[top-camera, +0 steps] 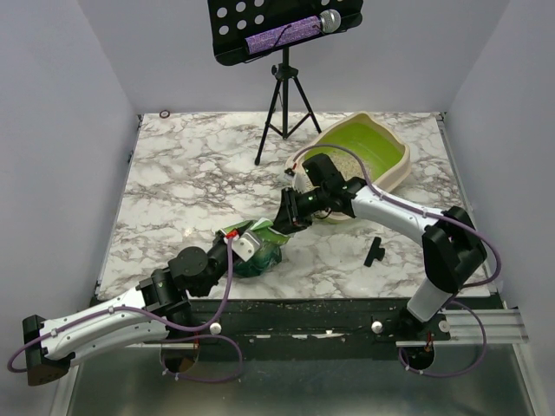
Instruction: Fill the litter box with clean litter
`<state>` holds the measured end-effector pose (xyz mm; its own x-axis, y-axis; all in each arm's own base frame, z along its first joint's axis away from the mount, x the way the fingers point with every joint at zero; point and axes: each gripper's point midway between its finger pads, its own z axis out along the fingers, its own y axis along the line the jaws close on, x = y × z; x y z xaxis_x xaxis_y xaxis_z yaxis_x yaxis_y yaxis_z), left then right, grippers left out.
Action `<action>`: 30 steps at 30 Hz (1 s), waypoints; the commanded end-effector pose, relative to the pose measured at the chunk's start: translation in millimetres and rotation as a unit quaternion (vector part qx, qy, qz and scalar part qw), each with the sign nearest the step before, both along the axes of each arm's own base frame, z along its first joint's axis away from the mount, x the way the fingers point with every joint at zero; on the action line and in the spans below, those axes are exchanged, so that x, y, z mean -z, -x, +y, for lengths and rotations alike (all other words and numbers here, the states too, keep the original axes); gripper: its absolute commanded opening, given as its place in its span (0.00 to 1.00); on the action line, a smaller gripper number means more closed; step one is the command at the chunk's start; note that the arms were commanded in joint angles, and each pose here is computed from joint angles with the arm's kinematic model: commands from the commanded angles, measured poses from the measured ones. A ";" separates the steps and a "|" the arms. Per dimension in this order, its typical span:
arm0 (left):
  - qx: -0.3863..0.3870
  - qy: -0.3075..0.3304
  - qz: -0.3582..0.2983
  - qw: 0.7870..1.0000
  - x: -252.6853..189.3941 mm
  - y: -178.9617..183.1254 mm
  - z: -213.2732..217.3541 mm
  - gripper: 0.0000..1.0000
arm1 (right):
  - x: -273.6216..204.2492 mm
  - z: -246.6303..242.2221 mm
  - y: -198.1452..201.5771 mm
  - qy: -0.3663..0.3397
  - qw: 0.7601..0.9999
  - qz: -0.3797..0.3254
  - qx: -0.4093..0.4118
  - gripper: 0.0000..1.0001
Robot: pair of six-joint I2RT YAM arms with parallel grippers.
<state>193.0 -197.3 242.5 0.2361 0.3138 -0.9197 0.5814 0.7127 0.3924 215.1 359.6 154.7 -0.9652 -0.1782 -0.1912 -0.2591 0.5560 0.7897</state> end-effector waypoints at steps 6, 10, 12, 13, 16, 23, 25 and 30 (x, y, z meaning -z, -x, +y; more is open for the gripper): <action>0.019 0.024 -0.011 0.999 -16.8 4.8 -5.4 0.00 | 6.5 24.9 3.9 -0.167 0.986 0.006 -0.004 0.01; 0.021 0.018 -0.009 1.000 -14.3 4.8 -6.4 0.00 | -12.3 26.5 5.7 -0.222 0.975 -0.015 -0.003 0.01; 0.018 0.016 -0.010 1.000 -14.7 4.4 -5.3 0.00 | -22.9 25.3 7.0 -0.246 0.969 -0.028 -0.003 0.01; 0.016 0.016 -0.011 1.000 -15.1 3.8 -4.3 0.00 | -27.2 24.2 8.1 -0.254 0.967 -0.032 -0.001 0.01; 0.015 0.016 -0.013 1.000 -15.6 4.2 -2.9 0.00 | -43.5 19.2 11.4 -0.289 0.956 -0.047 0.004 0.01; 0.017 0.015 -0.013 1.000 -15.6 4.7 -3.5 0.00 | -66.2 5.3 22.0 -0.348 0.937 -0.042 0.010 0.01; 0.017 0.016 -0.014 1.000 -15.7 4.7 -3.0 0.00 | -70.6 0.8 24.3 -0.363 0.931 -0.038 0.012 0.01; 0.017 0.019 -0.014 1.000 -16.4 5.1 -2.7 0.00 | -80.1 -13.3 27.1 -0.391 0.919 -0.034 0.025 0.01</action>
